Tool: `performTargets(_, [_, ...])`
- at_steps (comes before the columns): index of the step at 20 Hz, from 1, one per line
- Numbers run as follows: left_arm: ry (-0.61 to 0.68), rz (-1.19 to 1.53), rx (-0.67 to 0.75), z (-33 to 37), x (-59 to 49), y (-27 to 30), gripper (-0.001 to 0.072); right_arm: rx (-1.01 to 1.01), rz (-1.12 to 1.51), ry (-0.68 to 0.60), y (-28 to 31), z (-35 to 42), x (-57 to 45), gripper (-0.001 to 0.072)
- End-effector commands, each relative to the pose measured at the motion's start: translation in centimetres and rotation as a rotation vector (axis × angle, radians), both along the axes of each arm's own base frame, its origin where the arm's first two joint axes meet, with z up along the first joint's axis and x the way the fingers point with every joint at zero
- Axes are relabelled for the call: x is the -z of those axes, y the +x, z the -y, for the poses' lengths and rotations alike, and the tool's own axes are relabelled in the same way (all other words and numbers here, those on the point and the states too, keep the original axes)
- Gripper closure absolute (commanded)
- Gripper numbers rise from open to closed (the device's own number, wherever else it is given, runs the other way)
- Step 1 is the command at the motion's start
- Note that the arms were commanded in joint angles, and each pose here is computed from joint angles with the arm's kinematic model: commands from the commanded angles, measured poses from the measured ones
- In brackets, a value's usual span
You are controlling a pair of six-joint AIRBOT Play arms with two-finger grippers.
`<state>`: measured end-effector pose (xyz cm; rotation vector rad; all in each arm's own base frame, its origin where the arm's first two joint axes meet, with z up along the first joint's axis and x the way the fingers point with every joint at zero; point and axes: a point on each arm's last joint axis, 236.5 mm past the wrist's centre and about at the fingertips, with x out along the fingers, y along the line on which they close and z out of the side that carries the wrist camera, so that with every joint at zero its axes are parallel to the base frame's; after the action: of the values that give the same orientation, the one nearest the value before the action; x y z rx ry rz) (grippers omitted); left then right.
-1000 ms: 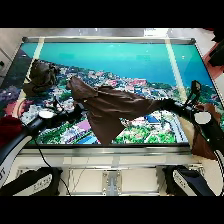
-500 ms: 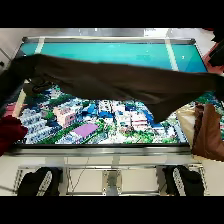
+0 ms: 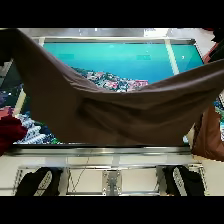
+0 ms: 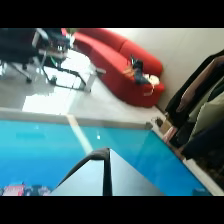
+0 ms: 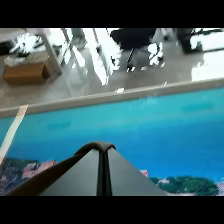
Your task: Fold the shirts.
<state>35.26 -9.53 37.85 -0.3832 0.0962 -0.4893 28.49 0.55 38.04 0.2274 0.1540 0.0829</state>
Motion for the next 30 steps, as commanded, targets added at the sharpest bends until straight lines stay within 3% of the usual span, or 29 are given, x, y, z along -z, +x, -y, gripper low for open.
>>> performTargets(1, [0.116, -0.219, -0.029, 0.8, 11.0, 9.9, 0.0694, -0.1, -0.24, 0.162, 8.9, 0.3, 10.6, 0.0688])
performTargets(5, [0.109, -0.377, -0.163, 0.9, 24.4, 19.6, 0.0694, -0.035, -0.447, 0.241, 17.5, 1.0, 25.7, 0.0688])
performTargets(9, [0.09, -0.444, -0.206, 0.6, 30.4, 24.0, 0.069, 0.061, -0.446, 0.255, 24.1, -1.0, 34.9, 0.0685])
performTargets(10, [0.075, -0.424, -0.218, 0.5, 29.8, 24.8, 0.0623, 0.092, -0.407, 0.244, 25.2, -1.2, 35.5, 0.0678])
performTargets(11, [0.058, -0.378, -0.238, 0.1, 28.0, 25.6, 0.0366, 0.12, -0.353, 0.226, 26.1, -1.2, 35.1, 0.0631])
performTargets(12, [0.056, -0.327, -0.248, -0.3, 25.7, 26.3, 0.0181, 0.153, -0.28, 0.21, 26.9, -0.8, 33.8, 0.0445])
performTargets(13, [0.045, -0.278, -0.249, -0.8, 22.8, 26.8, 0.0177, 0.179, -0.213, 0.197, 27.4, -0.1, 31.9, 0.03])
performTargets(16, [0.04, -0.151, -0.257, -4.1, 13.5, 25.9, 0.0177, 0.182, -0.1, 0.119, 26.7, 2.7, 25.2, 0.0297])
performTargets(19, [0.197, -0.13, -0.29, -10.7, 8.4, 20.9, 0.0177, 0.167, -0.141, 0.043, 21.1, 7.0, 19.5, 0.0308])
performTargets(21, [0.307, -0.369, -0.243, -14.4, 12.6, 16.0, 0.0238, 0.197, -0.296, -0.004, 15.3, 10.3, 19.8, 0.0308])
performTargets(22, [0.297, -0.513, -0.198, -15.3, 15.9, 13.5, 0.0238, 0.24, -0.372, -0.007, 12.3, 12.0, 20.8, 0.0308])
performTargets(24, [0.19, -0.722, -0.16, -16.6, 22.9, 9.6, 0.0243, 0.303, -0.476, 0.02, 7.3, 13.7, 23.1, 0.0307])
performTargets(26, [0.001, -0.839, -0.18, -16.0, 29.9, 7.3, 0.0244, 0.327, -0.506, 0.072, 4.4, 13.4, 24.9, 0.0307])
performTargets(30, [-0.184, -1.11, -0.131, -11.3, 41.4, 0.8, 0.0242, 0.258, -0.505, 0.155, 2.7, 9.8, 25.9, 0.0306])
